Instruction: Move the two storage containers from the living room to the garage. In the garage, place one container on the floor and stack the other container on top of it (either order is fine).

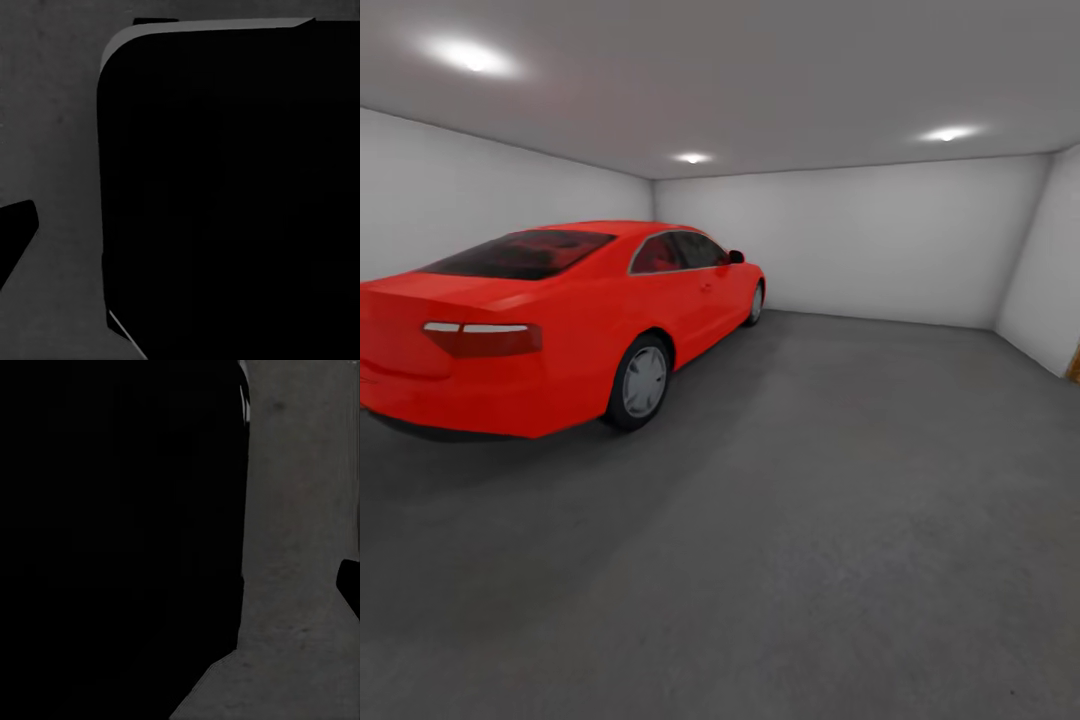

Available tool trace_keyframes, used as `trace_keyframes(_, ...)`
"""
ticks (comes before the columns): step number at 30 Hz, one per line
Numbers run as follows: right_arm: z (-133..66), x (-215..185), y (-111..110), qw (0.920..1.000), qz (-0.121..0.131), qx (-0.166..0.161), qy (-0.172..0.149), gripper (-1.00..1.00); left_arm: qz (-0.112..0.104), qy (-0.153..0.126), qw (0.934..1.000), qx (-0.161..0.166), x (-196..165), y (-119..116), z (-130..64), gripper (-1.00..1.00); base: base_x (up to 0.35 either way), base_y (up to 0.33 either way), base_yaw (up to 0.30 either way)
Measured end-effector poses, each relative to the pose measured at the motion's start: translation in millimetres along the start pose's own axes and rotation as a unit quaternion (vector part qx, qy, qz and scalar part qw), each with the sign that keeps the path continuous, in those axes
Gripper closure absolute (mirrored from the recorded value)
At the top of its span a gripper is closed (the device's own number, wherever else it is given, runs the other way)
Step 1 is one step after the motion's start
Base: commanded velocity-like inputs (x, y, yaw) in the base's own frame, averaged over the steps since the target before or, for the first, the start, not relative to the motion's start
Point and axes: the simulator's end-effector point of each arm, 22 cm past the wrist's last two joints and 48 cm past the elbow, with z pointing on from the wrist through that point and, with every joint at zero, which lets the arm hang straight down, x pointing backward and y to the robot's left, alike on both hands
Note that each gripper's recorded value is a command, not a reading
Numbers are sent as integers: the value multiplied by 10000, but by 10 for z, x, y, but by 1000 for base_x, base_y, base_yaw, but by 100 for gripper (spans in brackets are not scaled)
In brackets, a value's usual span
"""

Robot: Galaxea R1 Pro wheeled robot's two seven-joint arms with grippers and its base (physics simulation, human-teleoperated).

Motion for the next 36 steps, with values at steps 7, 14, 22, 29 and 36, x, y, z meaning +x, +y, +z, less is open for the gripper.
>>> trace_keyframes(7, -3, -107, 4, 9997, -10, -10, -241, -100, -75, 1, 10000, -4, 0, 4, 0, -100, 321, 0, -284)
trace_keyframes(14, -4, -129, -3, 9996, -70, -7, -290, -100, -76, -1, 10000, -10, -1, 6, 0, -100, 321, 0, -291)
trace_keyframes(22, -4, -132, -4, 9995, -148, -7, -296, -100, -81, 1, 10000, -10, 0, 4, 0, -100, 321, 0, -292)
trace_keyframes(29, -7, -182, 5, 9990, -162, -14, -410, -100, -83, -1, 10000, -26, -1, 12, 0, -100, 321, 0, -291)
trace_keyframes(36, -9, -201, 29, 9988, -149, -24, -455, -100, -87, -2, 10000, -42, -1, 19, 0, -100, 321, 0, -292)
